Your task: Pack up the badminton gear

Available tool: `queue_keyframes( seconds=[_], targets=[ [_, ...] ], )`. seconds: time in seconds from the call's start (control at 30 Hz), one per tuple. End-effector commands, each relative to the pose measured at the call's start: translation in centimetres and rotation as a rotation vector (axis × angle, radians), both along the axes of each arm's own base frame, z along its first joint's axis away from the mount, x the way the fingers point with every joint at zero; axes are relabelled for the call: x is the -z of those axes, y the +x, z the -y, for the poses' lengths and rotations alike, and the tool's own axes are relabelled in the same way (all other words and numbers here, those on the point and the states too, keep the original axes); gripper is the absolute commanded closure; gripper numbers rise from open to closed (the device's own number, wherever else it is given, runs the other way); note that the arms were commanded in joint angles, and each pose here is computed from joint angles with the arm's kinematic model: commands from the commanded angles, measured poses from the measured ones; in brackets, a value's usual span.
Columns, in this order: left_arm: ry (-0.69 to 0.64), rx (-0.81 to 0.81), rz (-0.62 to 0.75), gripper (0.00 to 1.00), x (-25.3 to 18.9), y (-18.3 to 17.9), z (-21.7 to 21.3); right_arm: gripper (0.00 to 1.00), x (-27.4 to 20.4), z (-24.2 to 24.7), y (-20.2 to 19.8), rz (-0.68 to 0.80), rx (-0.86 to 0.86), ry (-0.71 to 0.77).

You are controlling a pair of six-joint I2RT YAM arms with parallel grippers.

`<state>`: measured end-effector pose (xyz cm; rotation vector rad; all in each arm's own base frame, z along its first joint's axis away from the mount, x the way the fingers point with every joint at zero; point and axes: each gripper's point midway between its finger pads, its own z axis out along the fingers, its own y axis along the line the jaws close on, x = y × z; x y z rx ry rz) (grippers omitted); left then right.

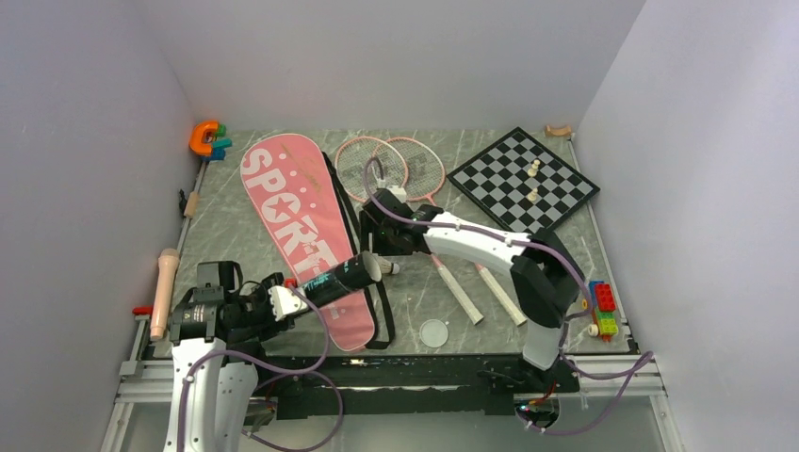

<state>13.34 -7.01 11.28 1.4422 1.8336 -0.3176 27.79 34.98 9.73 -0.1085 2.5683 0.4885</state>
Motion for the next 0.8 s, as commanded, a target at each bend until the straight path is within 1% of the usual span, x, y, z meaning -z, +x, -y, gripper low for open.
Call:
queue_keyframes(
  seconds=[0.0, 0.1, 0.2, 0.33, 0.4, 0.6, 0.7, 0.77],
  targets=[
    [-0.018, 0.054, 0.025, 1.0, -0.4, -0.6, 0.7, 0.26, 0.7, -1.0, 1.1, 0.017, -0.002, -0.049],
    [-0.013, 0.061, 0.029, 1.0, -0.4, -0.7, 0.7, 0.3, 1.9, -1.1, 1.2, 0.003, -0.011, -0.112],
    [-0.016, 0.065, 0.034, 1.0, -0.6, -0.6, 0.7, 0.36, 2.6, -0.9, 1.4, 0.01, -0.016, -0.18],
    [-0.02, 0.073, 0.042, 1.0, -0.8, -0.5, 0.8, 0.44, 2.1, -0.5, 1.5, 0.049, -0.018, -0.243],
    [-0.02, 0.076, 0.048, 1.0, -0.9, -0.4, 0.8, 0.5, 1.7, -0.2, 1.5, 0.064, -0.018, -0.268],
    [-0.034, 0.078, 0.054, 1.0, -1.2, -0.2, 1.0, 0.62, 0.5, 0.6, 1.6, 0.099, -0.02, -0.296],
    [-0.033, 0.077, 0.064, 1.0, -1.5, 0.0, 1.0, 0.72, 0.4, 1.2, 1.6, 0.103, -0.022, -0.326],
    [-0.03, 0.08, 0.063, 1.0, -1.6, -0.1, 1.0, 0.83, 0.1, 1.5, 1.6, 0.11, -0.021, -0.334]
  ],
)
